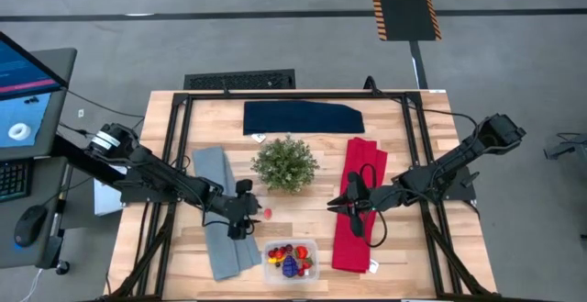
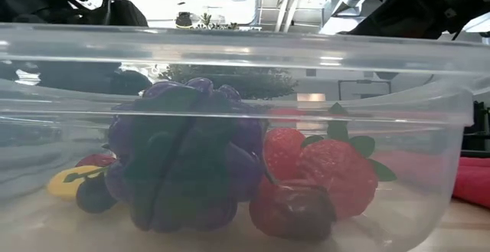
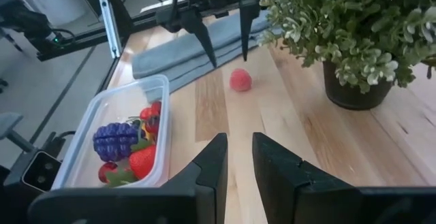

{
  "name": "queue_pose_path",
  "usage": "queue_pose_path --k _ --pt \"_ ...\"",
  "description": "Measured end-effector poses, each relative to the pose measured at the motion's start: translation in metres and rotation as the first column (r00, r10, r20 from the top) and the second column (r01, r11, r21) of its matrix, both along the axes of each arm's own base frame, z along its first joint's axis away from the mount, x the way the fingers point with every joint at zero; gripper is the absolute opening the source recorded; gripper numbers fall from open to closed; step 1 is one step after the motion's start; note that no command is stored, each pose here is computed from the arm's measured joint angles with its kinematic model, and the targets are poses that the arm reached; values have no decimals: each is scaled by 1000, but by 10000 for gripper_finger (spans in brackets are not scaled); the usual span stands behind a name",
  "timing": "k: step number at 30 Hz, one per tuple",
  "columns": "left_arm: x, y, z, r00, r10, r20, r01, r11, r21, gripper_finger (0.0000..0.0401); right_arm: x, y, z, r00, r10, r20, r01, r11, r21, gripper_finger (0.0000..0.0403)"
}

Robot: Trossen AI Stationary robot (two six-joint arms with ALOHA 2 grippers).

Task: Pick and placing Produce into tupperware
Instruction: Put the bottom apricot into the transparent container

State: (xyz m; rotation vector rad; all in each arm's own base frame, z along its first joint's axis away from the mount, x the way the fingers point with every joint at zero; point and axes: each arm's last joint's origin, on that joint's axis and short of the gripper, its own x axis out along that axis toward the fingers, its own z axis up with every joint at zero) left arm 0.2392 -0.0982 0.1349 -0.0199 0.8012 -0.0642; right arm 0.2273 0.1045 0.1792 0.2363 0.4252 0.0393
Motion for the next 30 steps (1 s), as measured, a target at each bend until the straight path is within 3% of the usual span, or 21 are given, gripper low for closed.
queue_pose_path --k 6,30 --pt "3 5 1 1000 7 20 -8 999 38 206 0 0 0 1000 0 2 0 1000 1 92" --pt "10 12 5 998 -22 58 23 999 -23 206 0 0 1 1000 0 5 0 1000 4 92"
